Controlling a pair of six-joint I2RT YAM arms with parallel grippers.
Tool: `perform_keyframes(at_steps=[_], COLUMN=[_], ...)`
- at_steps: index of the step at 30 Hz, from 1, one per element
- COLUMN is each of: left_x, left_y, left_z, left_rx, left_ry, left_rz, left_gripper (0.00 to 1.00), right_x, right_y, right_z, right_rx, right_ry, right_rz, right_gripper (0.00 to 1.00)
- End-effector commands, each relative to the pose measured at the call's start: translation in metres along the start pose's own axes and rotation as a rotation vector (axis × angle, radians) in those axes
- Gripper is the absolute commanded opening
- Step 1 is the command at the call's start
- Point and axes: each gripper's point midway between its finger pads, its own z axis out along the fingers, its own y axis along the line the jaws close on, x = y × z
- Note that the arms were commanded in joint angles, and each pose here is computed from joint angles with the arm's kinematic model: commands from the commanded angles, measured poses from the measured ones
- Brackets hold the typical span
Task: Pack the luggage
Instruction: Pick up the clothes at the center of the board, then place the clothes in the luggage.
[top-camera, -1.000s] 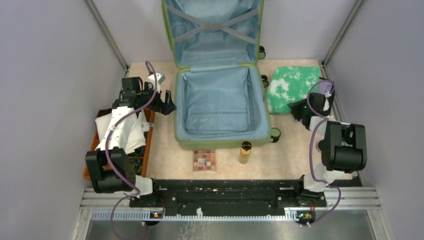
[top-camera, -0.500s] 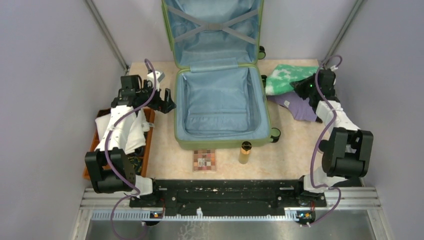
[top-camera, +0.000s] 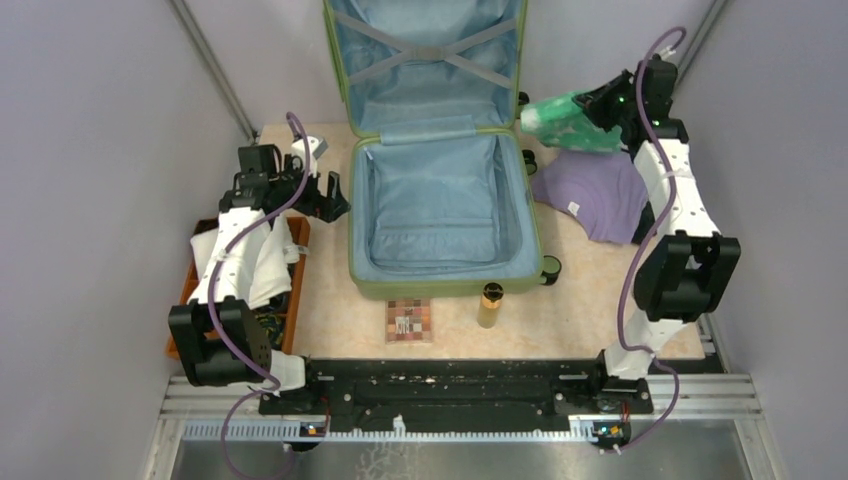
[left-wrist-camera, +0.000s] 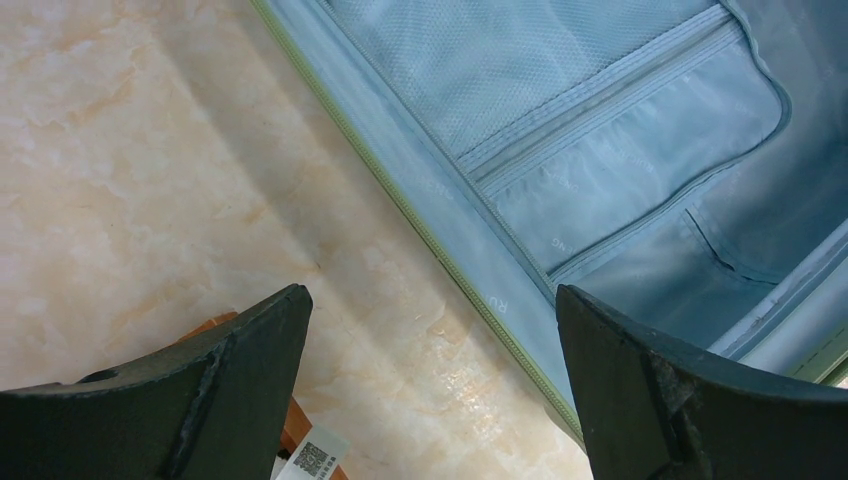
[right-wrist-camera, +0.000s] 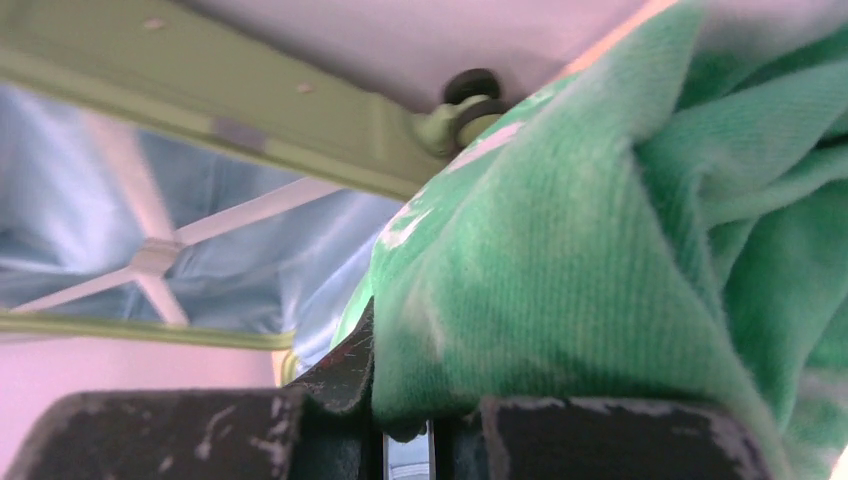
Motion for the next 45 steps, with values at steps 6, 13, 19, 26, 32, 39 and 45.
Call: perform_keyframes(at_steps=[6,13,19,26,32,39,45], left_x=[-0.023,-0.023,-0.024,-0.022,-0.02,-0.018,-0.016], left_y=[0.002,0.004,0.005,0.01,0.01,0.012,0.014], left_z=[-0.009,-0.01,-0.011,-0.011,-0.009,-0.009,-0.008], left_rx=[-0.027,-0.044,-0.053,-0.075,-0.073,-0.084,-0.09], left_ry=[-0.04,-0.031,-0.03,-0.024,-0.024,-0.017,-0.011], left_rz=[0.02,0.004,-0.004,-0.002,-0.01,-0.006,0.005], left_gripper=[0.98,0.98,0.98,0.98,0.98,0.98,0.98], right_x=[0.036,0.095,0.154,0.205,0.23,0.274,0.32], right_y=[0.152,0.224,0.254,0.276,0.272,0.241,0.182], right_z=[-0.03,-0.035,-0.03,-0.043,-0.043,-0.04,-0.043], right_rx=[-0.269,-0.386,-0.439,-0.486,-0.481,-0.471,-0.389], right_ry=[0.042,0.123,0.203,0.255,0.289,0.373,0.46], right_rz=[-0.134,-0.189,-0.204,-0.245,-0.283,-0.3,-0.307], right_gripper=[0.0,0.0,0.0,0.0,0.0,0.0,0.0])
